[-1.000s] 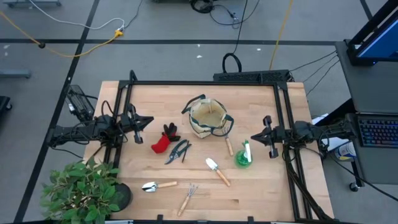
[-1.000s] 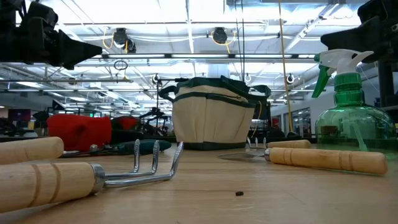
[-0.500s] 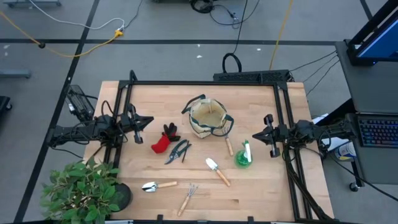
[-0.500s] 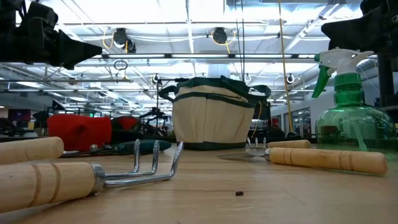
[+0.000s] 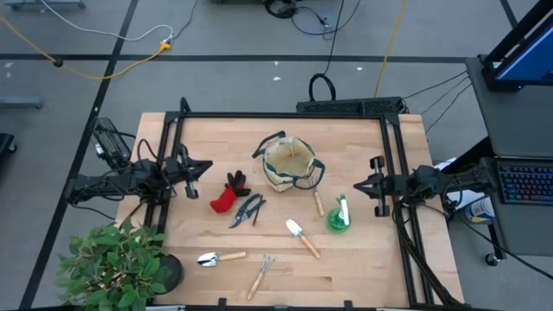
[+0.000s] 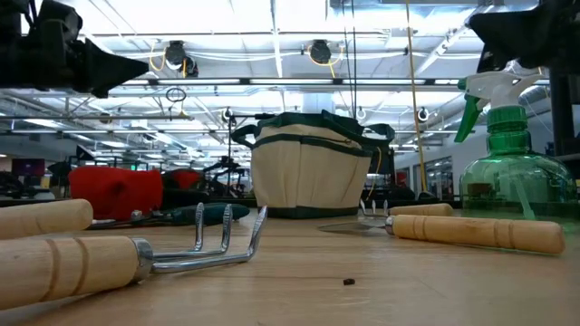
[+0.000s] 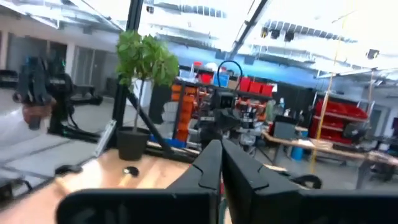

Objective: Pick & Place Garden tools in Gardening bag
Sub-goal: Put the green spray bottle into the gardening bag

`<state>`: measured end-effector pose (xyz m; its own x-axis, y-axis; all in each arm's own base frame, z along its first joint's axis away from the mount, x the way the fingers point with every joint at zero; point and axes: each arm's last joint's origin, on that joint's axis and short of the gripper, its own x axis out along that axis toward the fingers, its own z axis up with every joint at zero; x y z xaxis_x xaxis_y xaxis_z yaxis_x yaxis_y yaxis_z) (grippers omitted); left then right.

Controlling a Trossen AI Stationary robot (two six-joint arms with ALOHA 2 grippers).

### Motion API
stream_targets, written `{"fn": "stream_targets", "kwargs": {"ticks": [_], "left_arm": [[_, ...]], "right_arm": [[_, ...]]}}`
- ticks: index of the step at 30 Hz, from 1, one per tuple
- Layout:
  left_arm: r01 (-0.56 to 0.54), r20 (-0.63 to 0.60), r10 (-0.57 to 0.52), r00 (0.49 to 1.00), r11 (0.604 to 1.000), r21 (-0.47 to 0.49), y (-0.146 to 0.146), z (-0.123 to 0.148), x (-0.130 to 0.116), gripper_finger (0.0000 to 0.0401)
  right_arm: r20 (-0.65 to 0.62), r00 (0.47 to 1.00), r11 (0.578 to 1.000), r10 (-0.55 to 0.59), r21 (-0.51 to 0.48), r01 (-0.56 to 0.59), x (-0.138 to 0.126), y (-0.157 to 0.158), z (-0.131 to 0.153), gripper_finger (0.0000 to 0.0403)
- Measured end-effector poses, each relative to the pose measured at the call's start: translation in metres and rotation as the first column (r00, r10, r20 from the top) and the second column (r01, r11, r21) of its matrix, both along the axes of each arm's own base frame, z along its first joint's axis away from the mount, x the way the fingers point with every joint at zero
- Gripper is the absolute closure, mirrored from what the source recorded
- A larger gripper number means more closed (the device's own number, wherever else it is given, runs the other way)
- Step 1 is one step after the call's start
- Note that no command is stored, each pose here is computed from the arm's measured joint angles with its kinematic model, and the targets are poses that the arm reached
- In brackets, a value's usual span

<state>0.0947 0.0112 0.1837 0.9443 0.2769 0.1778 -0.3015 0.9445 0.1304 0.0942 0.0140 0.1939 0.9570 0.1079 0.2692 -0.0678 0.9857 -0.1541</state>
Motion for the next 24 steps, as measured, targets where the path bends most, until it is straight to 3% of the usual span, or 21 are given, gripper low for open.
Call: {"fn": "stream_targets", "kwargs": {"ticks": [6,13,17,24], "left_arm": [[-0.003,0.039,0.002,0.999,1.000,0.012,0.000,0.004,-0.001,0.0370],[-0.002,0.089,0.001,0.996,1.000,0.003,0.000,0.008,-0.002,0.0370],[0.000,0.124,0.000,0.992,1.000,0.000,0.000,0.011,-0.003,0.0370],[0.000,0.140,0.000,0.990,1.000,0.001,0.000,0.013,-0.003,0.0370]], "right_arm": [[-0.027,0.999,0.999,0.034,0.016,-0.034,0.005,0.002,-0.001,0.0305],[0.083,0.996,0.999,0.035,0.035,-0.038,0.009,0.002,0.010,0.0206],[-0.042,0.998,0.999,0.040,0.030,-0.038,0.017,0.004,0.002,0.0184],[-0.258,0.963,0.995,0.079,0.083,-0.059,0.031,0.007,0.026,0.0182]]}}
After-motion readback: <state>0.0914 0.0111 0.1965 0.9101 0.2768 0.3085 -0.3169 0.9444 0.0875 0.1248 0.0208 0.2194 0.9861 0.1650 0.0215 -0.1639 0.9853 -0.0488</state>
